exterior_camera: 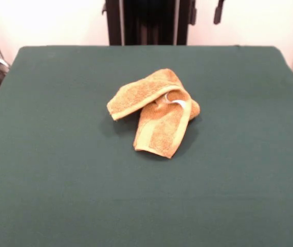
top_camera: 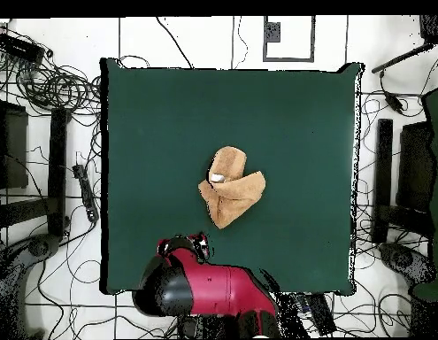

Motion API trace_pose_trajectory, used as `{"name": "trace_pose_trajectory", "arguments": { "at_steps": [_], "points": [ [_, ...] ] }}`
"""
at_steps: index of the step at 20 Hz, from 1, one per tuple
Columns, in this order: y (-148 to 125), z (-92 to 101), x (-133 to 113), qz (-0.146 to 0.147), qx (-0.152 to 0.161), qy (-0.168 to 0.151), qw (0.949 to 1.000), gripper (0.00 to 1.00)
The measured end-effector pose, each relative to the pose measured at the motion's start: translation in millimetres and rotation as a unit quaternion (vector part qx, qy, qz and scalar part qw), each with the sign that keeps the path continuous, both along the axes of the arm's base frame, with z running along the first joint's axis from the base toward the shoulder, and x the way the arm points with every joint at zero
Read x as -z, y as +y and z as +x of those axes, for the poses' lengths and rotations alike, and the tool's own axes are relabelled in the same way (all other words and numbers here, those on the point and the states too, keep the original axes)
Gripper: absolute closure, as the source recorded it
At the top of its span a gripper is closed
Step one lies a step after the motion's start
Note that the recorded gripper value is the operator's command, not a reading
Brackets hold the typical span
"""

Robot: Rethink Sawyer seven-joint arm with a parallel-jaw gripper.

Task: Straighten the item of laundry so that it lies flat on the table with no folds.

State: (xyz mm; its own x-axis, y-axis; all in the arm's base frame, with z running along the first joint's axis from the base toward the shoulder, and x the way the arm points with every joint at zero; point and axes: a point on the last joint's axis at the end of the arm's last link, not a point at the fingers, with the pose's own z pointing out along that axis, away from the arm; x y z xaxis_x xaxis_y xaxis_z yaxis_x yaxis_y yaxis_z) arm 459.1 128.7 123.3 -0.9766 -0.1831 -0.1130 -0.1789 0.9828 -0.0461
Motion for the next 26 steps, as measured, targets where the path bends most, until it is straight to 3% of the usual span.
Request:
{"name": "trace_pose_trajectory", "arguments": {
  "at_steps": [11, 17, 26],
  "points": [
    [12.0, -1.9, 2.7, -0.002, -0.014, 0.005, 0.9999, 0.0],
    [7.0, 21.5, -4.7, -0.005, -0.009, -0.005, 0.9999, 0.0],
    [-7.9, 72.1, -19.7, -0.009, 0.003, -0.031, 0.9995, 0.0]
  ]
}}
